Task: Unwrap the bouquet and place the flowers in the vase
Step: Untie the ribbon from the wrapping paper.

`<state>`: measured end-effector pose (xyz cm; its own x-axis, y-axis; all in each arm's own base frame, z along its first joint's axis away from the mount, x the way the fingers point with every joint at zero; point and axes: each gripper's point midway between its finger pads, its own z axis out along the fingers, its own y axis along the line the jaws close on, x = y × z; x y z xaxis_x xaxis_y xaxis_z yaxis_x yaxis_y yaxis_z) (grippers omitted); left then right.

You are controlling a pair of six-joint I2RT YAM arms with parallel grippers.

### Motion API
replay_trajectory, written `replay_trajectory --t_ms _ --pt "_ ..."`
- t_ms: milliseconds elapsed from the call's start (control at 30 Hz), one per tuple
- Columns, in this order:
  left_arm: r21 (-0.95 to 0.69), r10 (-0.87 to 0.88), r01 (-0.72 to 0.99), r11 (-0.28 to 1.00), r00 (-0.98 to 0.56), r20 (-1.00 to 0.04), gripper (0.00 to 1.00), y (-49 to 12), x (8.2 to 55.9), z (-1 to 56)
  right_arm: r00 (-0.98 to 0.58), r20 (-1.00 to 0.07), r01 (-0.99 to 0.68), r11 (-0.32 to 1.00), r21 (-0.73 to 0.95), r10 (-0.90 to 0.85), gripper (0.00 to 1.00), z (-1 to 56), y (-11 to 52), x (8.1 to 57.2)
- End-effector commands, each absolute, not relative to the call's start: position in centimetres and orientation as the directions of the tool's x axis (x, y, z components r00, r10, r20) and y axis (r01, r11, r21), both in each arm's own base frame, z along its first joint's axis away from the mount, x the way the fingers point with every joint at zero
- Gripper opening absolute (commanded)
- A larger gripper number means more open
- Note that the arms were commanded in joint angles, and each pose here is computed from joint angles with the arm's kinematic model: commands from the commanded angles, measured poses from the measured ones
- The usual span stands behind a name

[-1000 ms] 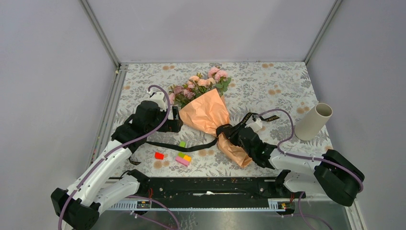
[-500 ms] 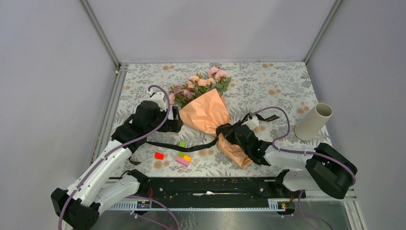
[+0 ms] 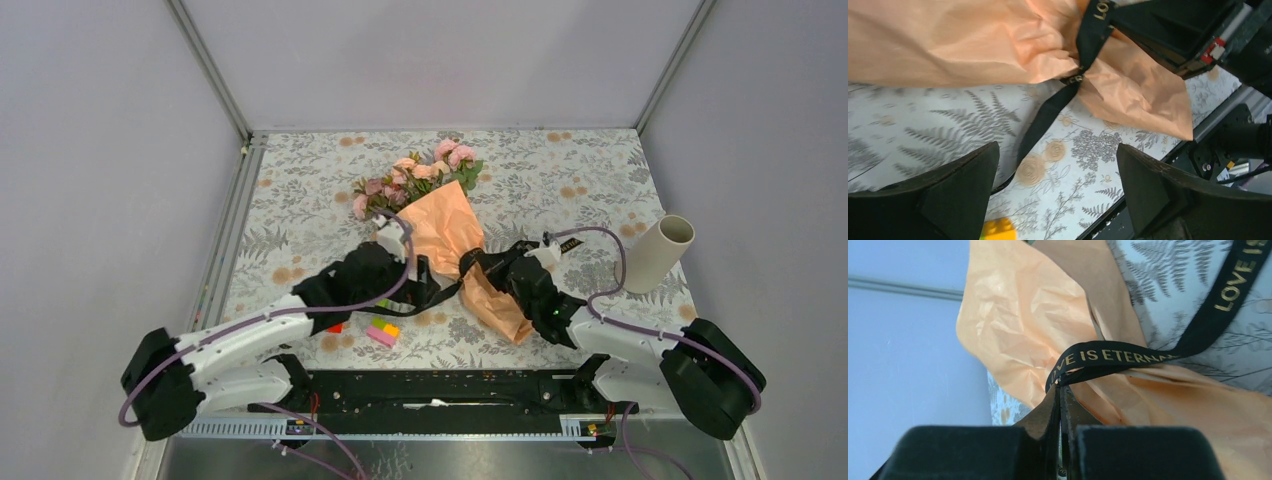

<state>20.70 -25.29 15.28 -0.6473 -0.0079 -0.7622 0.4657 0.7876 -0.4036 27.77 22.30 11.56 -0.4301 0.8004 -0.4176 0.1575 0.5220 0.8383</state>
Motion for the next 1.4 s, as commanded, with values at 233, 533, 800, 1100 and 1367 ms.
replay_trajectory --t_ms 233,533,800,1100,1367 --pt "-0.368 -0.004 0.649 0.666 -0.49 -0.872 0.66 -35.4 22.1 15.7 -0.38 -0.35 0.203 0.447 0.871 0.856 0.0 10.4 20.2 27.9" --pt "-0.343 -0.005 0.583 0.736 -0.503 -0.865 0.45 -35.5 23.8 12.9 -0.393 -0.34 0.206 0.442 0.873 0.854 0.0 10.0 20.5 28.0" --pt "-0.294 0.042 0.6 0.744 -0.481 -0.876 0.42 -36.1 24.5 11.9 -0.408 -0.333 0.203 0.44 0.875 0.85 0.0 10.0 21.0 28.1" --pt "-0.273 0.067 0.59 0.76 -0.49 -0.869 0.38 -36.7 25.2 10.6 -0.411 -0.329 0.2 0.436 0.877 0.85 0.0 10.1 21.1 28.2" --pt "-0.254 0.067 0.552 0.795 -0.496 -0.866 0.27 -36.4 26.0 9.6 -0.41 -0.329 0.201 0.436 0.877 0.851 0.0 10.1 21.1 28.2"
